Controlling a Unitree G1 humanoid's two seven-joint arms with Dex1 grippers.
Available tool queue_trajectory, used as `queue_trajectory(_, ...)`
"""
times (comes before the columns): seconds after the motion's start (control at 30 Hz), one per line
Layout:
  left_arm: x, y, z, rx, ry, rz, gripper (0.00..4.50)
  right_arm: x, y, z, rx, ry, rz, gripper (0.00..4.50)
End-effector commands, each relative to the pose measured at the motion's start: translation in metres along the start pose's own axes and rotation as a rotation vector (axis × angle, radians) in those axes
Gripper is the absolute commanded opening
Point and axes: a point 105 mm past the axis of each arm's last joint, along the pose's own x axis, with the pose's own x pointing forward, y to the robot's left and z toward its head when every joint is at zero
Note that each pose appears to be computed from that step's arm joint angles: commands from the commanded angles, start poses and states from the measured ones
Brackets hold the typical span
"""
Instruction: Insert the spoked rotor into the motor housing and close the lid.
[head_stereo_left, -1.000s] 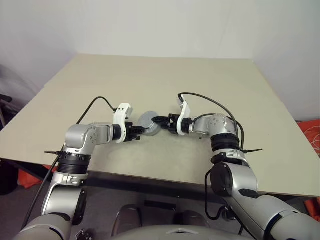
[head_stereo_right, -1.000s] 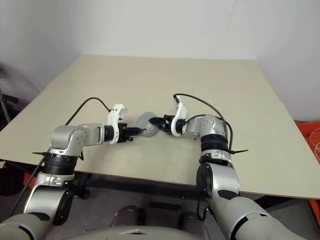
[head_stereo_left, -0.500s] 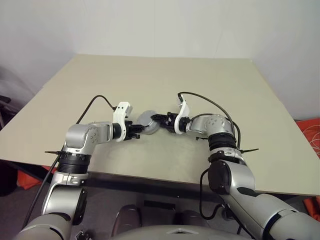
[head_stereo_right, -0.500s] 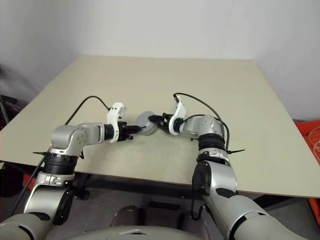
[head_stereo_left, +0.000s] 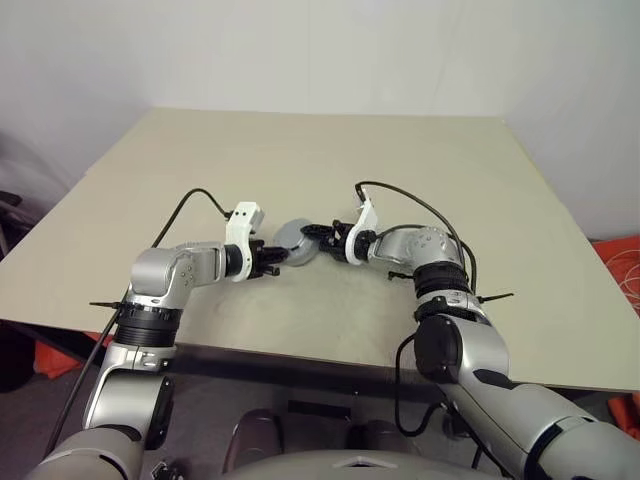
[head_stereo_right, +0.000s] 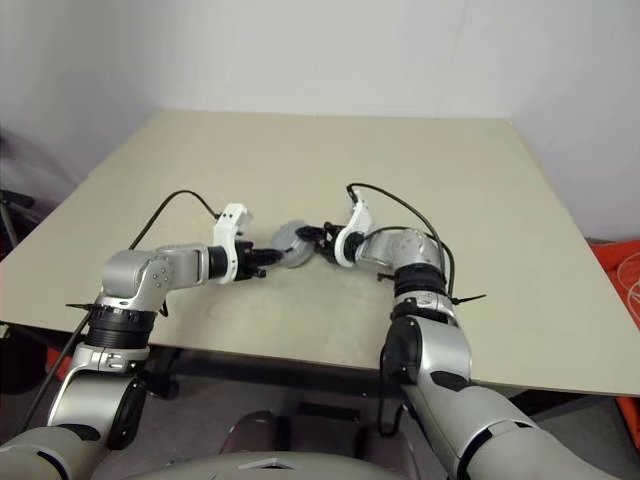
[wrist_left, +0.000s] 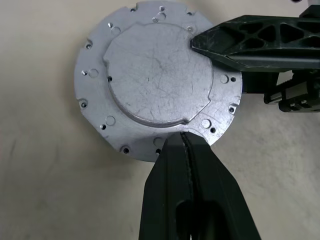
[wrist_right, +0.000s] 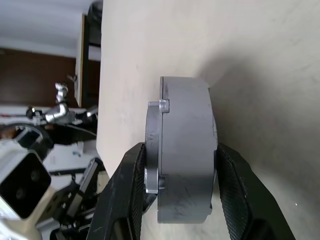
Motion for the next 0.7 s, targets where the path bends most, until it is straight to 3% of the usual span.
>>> queue_trajectory(0.03, -0.007, 0.006, 0.016, 0.010, -0.080, 0.028, 0.00, 0.004, 0.014, 0.008, 0.020, -0.038, 0.025, 1.99)
queue_trajectory(0.37, -0.019, 0.004, 0.040, -0.033, -0.233, -0.002, 0.00, 0.008, 0.008, 0.010, 0.114, -0.076, 0.011, 1.99)
queue_trajectory(0.7, -0.024, 0.007, 0.046, -0.079, -0.306, 0.006, 0.00, 0.011, 0.047, 0.023, 0.229, -0.129, 0.194, 1.99)
